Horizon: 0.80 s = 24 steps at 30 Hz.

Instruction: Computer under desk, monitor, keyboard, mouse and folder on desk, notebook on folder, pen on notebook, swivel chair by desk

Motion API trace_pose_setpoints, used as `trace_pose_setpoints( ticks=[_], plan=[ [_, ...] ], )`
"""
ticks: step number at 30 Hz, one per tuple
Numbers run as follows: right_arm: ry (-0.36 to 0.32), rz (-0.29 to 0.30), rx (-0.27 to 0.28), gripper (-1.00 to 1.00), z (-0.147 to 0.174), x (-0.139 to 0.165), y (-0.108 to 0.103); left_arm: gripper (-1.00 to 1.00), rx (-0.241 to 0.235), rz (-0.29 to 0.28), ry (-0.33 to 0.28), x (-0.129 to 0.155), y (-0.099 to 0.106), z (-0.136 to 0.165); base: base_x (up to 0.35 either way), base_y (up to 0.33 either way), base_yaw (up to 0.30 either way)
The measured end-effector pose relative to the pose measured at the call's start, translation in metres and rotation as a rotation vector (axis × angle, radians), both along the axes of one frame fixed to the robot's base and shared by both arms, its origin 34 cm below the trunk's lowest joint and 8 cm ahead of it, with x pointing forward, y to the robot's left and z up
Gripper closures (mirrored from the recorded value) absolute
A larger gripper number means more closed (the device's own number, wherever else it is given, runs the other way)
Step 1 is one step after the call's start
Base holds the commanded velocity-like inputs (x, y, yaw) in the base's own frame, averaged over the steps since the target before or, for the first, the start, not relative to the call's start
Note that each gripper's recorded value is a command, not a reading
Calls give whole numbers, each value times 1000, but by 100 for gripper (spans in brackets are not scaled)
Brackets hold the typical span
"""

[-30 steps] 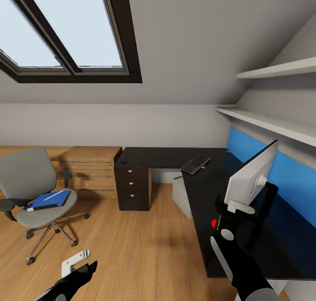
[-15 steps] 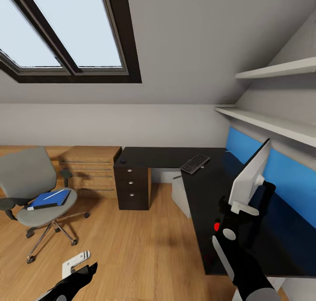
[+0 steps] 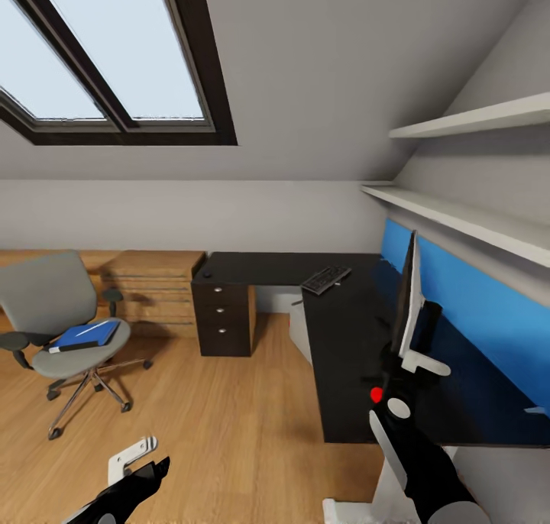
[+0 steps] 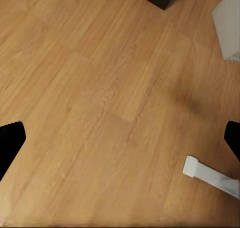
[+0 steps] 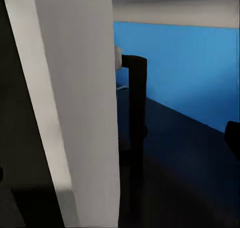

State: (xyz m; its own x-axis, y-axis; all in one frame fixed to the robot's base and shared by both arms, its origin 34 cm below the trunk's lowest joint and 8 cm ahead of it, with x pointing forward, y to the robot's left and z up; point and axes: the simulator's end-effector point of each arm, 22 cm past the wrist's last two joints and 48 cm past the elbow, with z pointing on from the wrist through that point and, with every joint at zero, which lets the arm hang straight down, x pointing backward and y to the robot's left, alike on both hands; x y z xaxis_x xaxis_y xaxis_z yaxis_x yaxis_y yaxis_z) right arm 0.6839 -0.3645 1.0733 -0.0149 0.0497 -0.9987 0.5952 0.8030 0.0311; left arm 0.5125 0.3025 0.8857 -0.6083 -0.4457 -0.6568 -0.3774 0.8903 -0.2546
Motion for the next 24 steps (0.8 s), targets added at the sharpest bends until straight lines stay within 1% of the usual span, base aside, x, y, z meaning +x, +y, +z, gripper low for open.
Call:
trace_pose_setpoints(
  ticks=[5,8,11,17,24],
  plan=[
    [0,2,-1,-100,0,0,0,-100,0,0,0,0,0,0,-244,-222,0],
    [-1,5,-2,-100,1,0,1,-100,0,0,0,0,0,0,-129,-238,0],
    [-1,11,-4,-100,1,1,3,-100,0,0,-1,0,0,0,-37,-274,0],
    [-1,15,-5,-100,1,1,4,-100,1,0,-1,0,0,0,-6,-118,0],
    [-2,14,-5,-100,1,1,3,-100,-1,2,-2,0,1,1,0,-208,0]
  ],
)
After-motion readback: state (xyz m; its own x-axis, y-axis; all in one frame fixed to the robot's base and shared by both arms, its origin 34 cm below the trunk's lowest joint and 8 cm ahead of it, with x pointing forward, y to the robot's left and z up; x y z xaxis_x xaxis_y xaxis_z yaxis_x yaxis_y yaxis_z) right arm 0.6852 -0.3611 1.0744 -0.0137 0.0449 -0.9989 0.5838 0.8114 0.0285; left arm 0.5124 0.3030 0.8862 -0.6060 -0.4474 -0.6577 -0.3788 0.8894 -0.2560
